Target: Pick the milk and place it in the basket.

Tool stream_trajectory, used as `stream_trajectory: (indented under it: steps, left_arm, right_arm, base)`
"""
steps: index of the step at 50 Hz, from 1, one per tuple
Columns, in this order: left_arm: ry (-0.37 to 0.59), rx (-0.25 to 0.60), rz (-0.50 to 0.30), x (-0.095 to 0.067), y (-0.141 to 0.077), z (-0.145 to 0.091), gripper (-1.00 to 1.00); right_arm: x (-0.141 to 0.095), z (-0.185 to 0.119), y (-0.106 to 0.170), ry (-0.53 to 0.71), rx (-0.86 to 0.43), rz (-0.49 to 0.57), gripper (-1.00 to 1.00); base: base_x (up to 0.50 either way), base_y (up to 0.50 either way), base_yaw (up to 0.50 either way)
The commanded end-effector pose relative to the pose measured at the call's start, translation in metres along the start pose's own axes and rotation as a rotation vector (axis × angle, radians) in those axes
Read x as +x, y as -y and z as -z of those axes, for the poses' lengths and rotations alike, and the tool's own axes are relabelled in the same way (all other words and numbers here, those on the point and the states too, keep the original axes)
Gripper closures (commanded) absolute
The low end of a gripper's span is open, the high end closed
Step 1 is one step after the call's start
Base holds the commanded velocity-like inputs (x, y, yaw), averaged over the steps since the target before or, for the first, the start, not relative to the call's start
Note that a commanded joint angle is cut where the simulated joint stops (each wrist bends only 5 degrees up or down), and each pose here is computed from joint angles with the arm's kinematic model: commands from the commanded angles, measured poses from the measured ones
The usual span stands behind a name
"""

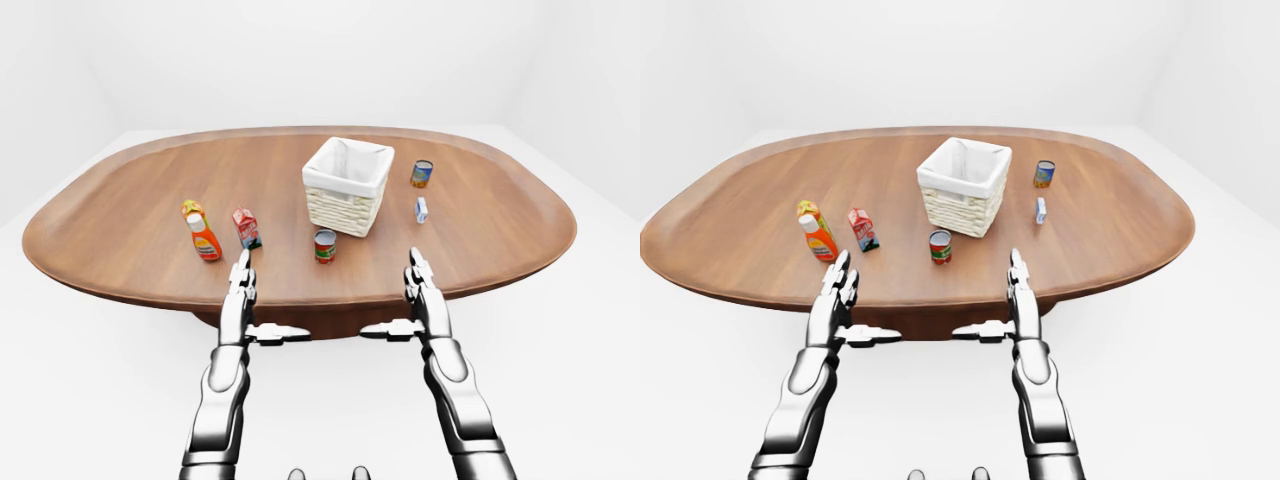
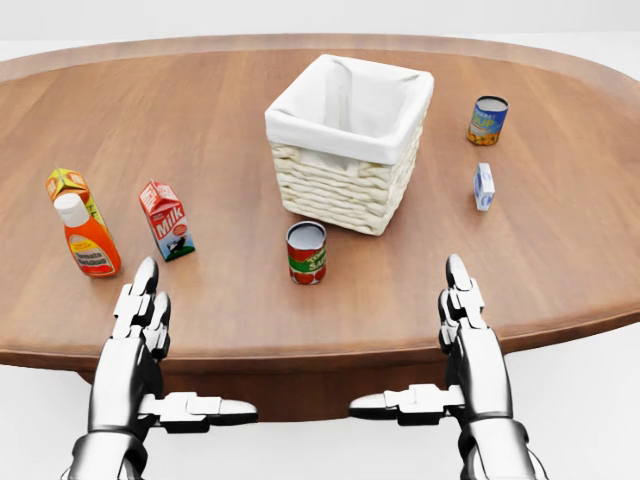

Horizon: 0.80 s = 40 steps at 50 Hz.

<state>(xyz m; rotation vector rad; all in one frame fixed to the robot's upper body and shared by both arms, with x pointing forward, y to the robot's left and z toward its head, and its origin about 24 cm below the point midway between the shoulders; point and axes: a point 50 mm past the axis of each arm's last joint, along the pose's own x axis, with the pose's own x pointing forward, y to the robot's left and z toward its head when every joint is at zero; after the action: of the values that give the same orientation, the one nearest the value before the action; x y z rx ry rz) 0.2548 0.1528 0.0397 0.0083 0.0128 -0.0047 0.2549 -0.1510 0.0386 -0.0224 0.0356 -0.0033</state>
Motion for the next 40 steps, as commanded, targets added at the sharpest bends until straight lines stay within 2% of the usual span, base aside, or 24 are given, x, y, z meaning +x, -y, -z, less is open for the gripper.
stream_trajectory:
  steps: [1,3,4,5,6,10,13,14,17,18,29,40]
  left_arm:
    - [-0.018,-0.003,0.061,-0.003,-0.003,-0.007,-1.00]
    - [0.039,-0.027,0.111,-0.009,0.000,-0.019,-1.00]
    - [0.060,-0.028,0.144,-0.014,0.001,-0.024,-1.00]
    - [0.072,-0.026,0.134,-0.016,0.001,-0.026,-1.00]
    - [0.086,-0.026,0.122,-0.016,-0.001,-0.030,-1.00]
    - [0.105,-0.023,0.118,-0.017,-0.001,-0.034,-1.00]
    - [0.130,-0.006,0.109,-0.018,0.000,-0.040,-1.00]
    - [0.152,0.024,0.099,-0.020,0.001,-0.046,-1.00]
    - [0.165,0.046,0.094,-0.022,0.002,-0.049,-1.00]
    - [0.184,0.043,0.097,-0.026,0.002,-0.053,-1.00]
    - [0.258,0.111,0.090,-0.043,0.003,-0.072,-1.00]
    - [0.271,0.168,0.073,-0.050,0.003,-0.076,-1.00]
  right_arm:
    - [0.006,-0.024,0.004,0.079,-0.129,0.241,-1.00]
    - [0.006,-0.036,0.000,0.146,-0.212,0.293,-1.00]
    - [0.001,-0.036,-0.003,0.150,-0.234,0.264,-1.00]
    - [-0.003,-0.034,-0.006,0.144,-0.234,0.236,-1.00]
    - [-0.004,-0.042,-0.009,0.169,-0.179,0.180,-1.00]
    - [-0.006,-0.048,-0.009,0.189,-0.142,0.141,-1.00]
    - [-0.015,-0.049,-0.006,0.194,-0.132,0.148,-1.00]
    - [-0.021,-0.047,-0.004,0.185,-0.105,0.129,-1.00]
    - [-0.026,-0.049,-0.001,0.195,-0.123,0.151,-1.00]
    - [-0.031,-0.051,0.000,0.201,-0.105,0.128,-1.00]
    - [-0.038,-0.053,0.003,0.208,-0.100,0.134,-1.00]
    - [-0.047,-0.057,0.007,0.223,-0.111,0.154,-1.00]
  base:
    - [0.00,0.00,0.00]
    - [0.00,0.00,0.00]
    - [0.00,0.00,0.00]
    - [0.00,0.00,0.00]
    - [0.00,0.00,0.00]
    - [0.00,0.00,0.00]
    - [0.00,0.00,0.00]
    - [0.00,0.00,0.00]
    - [0.00,0.00,0.00]
    - [0.00,0.00,0.00]
    - [0.00,0.00,0.00]
    - [0.00,0.00,0.00]
